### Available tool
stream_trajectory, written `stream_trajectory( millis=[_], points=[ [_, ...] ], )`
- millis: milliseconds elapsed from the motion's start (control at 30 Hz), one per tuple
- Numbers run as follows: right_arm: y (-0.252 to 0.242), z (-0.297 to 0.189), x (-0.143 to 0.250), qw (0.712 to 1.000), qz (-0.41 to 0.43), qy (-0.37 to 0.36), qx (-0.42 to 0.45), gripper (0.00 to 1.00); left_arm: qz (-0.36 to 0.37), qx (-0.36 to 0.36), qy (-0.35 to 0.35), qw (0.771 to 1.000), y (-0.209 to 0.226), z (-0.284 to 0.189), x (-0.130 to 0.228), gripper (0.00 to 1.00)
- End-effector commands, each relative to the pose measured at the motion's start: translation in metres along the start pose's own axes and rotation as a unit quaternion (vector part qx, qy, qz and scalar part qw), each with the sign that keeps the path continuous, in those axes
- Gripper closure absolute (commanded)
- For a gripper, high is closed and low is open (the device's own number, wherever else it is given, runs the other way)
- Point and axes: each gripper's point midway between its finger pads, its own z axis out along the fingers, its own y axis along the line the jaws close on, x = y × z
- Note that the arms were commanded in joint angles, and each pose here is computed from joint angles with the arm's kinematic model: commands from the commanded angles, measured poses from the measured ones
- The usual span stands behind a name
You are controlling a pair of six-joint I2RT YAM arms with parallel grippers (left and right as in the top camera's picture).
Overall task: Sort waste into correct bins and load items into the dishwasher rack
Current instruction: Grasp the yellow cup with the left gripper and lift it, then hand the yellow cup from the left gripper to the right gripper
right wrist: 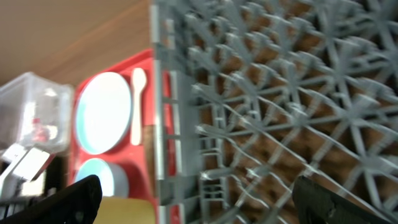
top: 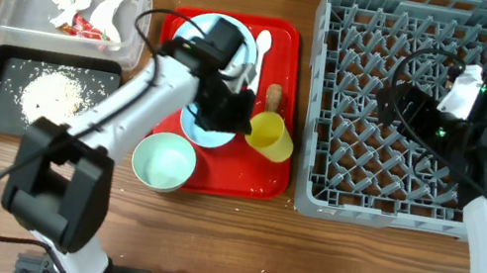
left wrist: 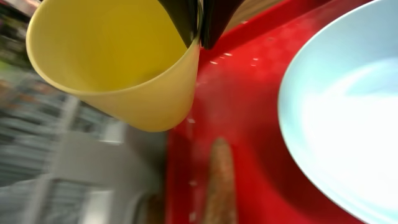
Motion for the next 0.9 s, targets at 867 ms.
stream_trajectory(
  millis=[867],
  points=[
    [0.189, -0.001, 0.033, 0.845, -0.202, 0.068, -0.49, 0.03, 0.08, 0.468, -0.014, 0.88, -0.06, -0.13, -0.021, 0.96]
  ],
)
